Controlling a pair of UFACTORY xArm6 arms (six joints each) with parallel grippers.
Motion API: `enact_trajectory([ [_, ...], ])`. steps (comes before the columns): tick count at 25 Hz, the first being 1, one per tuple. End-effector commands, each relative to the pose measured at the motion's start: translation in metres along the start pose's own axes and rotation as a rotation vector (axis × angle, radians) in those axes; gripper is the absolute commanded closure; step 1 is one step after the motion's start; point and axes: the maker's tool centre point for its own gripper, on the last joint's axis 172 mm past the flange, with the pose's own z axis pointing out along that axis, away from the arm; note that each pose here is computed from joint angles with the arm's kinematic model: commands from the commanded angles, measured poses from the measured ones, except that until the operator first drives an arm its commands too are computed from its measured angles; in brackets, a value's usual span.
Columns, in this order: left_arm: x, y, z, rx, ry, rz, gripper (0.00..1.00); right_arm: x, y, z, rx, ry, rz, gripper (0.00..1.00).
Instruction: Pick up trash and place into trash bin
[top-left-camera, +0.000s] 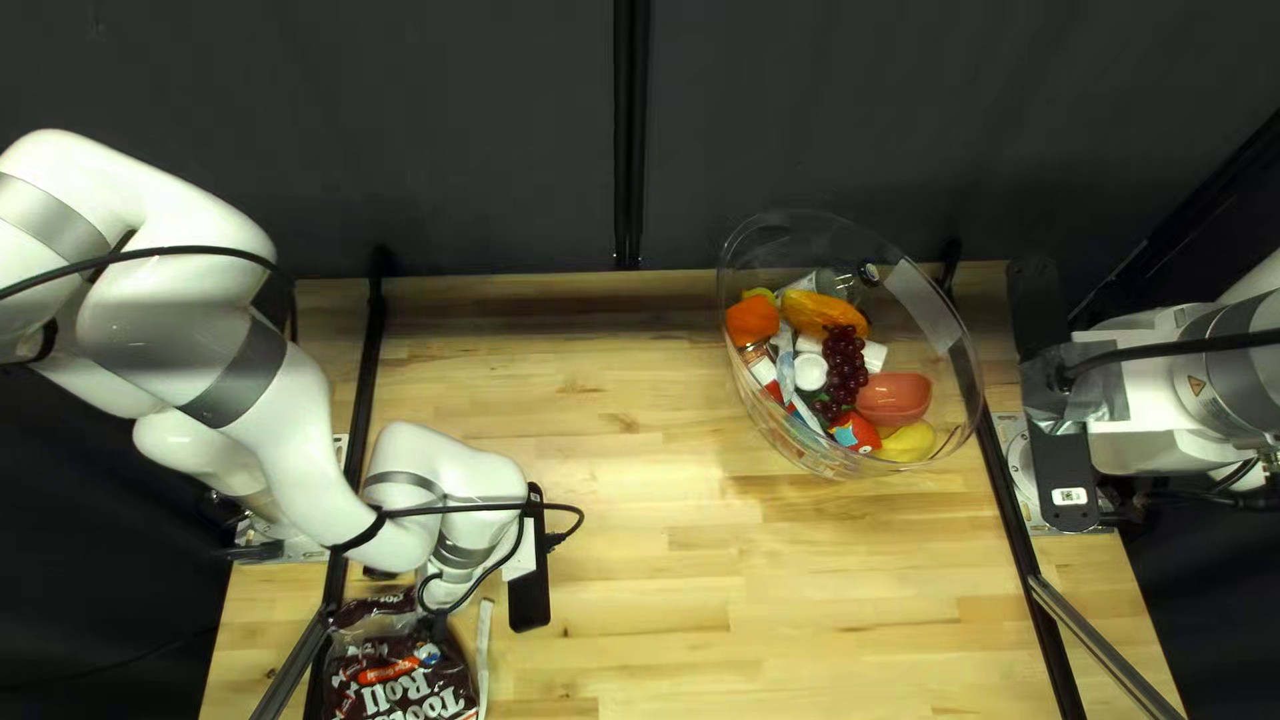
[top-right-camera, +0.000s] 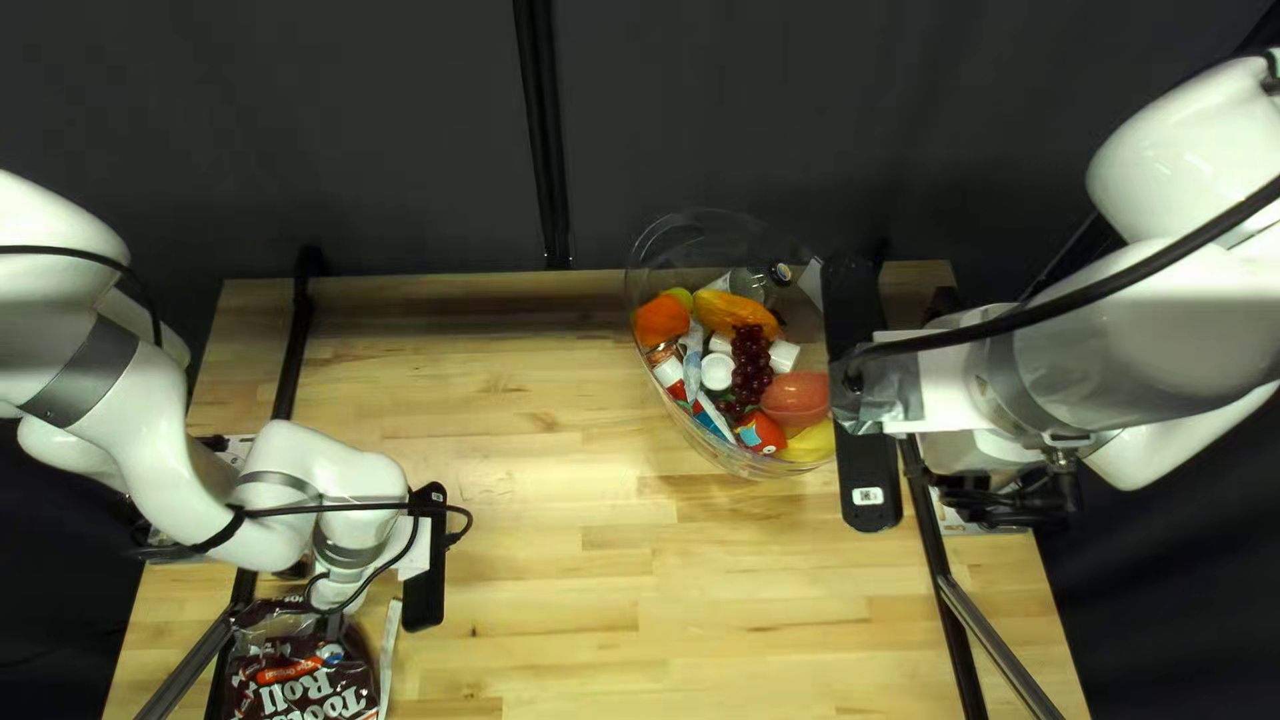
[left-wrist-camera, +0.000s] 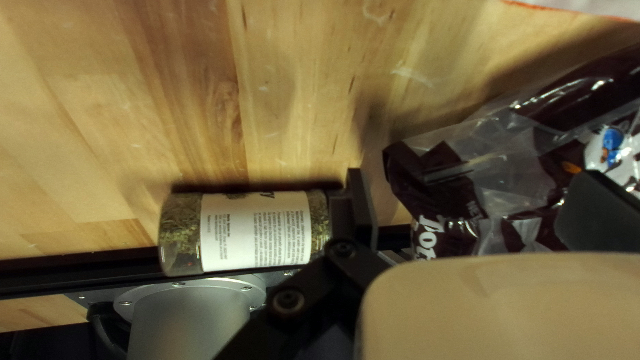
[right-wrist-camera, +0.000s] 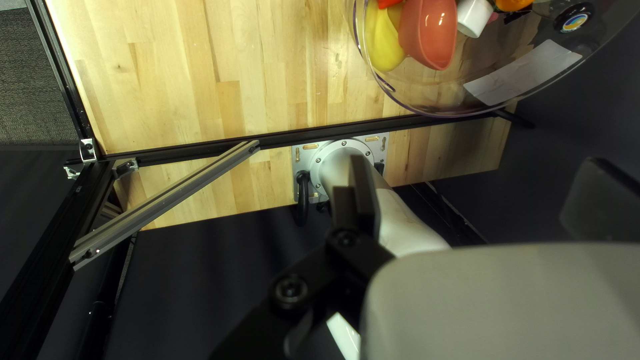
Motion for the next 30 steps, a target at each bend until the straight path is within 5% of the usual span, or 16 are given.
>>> enact_trajectory([
  [1,0.0,0.0,0.002,-0.003,0.007,0.007,1.0,0.0,0.0,0.0,0.0,0.0,0.0,0.0],
  [6,0.004,0.0,-0.001,-0.001,0.014,0.007,1.0,0.0,0.0,0.0,0.0,0.0,0.0,0.0],
  [11,0.019,0.007,-0.021,0.024,0.071,0.002,1.0,0.0,0.0,0.0,0.0,0.0,0.0,0.0],
  [14,0.033,0.013,-0.047,0.051,0.138,0.005,1.0,0.0,0.0,0.0,0.0,0.0,0.0,0.0],
  [18,0.071,0.022,-0.097,0.109,0.312,-0.02,1.0,0.0,0.0,0.0,0.0,0.0,0.0,0.0],
  [22,0.098,0.034,-0.128,0.142,0.434,-0.017,1.0,0.0,0.0,0.0,0.0,0.0,0.0,0.0],
  [30,0.154,0.041,-0.209,0.176,0.603,0.039,1.0,0.0,0.0,0.0,0.0,0.0,0.0,0.0],
])
